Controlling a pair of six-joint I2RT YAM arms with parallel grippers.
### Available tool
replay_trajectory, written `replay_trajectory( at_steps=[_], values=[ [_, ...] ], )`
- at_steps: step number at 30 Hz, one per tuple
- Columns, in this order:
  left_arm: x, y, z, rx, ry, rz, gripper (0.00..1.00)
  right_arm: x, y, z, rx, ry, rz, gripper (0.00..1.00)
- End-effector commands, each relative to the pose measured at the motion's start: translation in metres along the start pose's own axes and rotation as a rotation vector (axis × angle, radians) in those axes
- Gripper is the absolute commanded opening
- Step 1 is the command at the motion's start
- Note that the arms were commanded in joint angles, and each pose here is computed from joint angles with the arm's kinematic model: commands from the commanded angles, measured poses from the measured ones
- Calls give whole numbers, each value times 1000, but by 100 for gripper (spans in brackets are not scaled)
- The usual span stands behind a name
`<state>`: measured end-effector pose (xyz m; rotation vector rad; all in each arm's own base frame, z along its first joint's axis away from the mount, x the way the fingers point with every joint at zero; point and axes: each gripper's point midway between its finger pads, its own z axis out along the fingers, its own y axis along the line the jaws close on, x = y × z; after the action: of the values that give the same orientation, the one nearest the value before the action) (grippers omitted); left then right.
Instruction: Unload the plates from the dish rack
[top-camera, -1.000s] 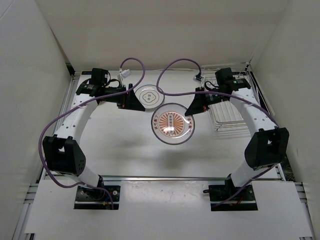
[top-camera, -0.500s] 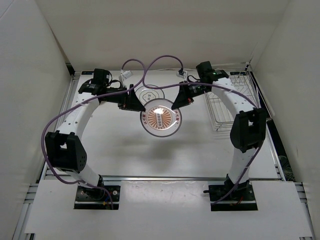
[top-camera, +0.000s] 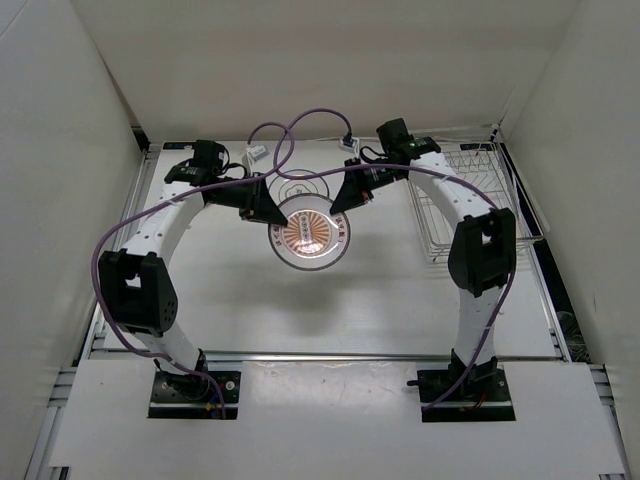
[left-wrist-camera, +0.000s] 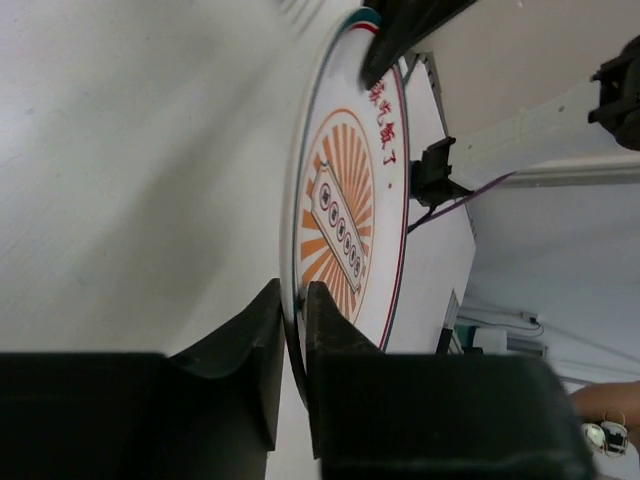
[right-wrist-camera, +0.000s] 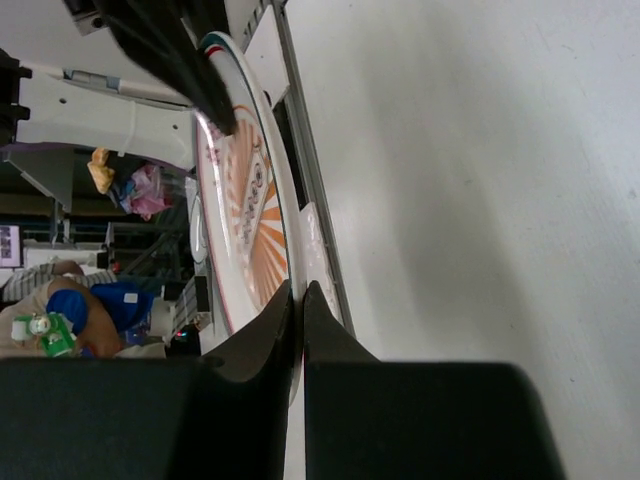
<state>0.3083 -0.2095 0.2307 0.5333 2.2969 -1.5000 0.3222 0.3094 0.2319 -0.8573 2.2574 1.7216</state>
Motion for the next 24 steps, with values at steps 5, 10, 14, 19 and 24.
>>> replay_trajectory(
  at_steps=[5, 10, 14, 19, 24],
  values=[
    [-10, -1, -5, -33, -37, 50, 11, -10, 15, -3, 16, -17, -55, 10],
    [-31, 37, -5, -235, -96, -52, 11, -10, -26, -36, 456, -44, -161, 67],
    [-39, 67, 6, -265, -96, -185, 11, 4, -23, -65, 601, -34, -229, 71],
    [-47, 78, 28, -38, -32, -358, 11, 27, 10, -92, 671, -36, -345, 77],
    [-82, 99, 33, 129, -22, -385, 11, 63, 20, -141, 808, -73, -354, 84]
  ],
)
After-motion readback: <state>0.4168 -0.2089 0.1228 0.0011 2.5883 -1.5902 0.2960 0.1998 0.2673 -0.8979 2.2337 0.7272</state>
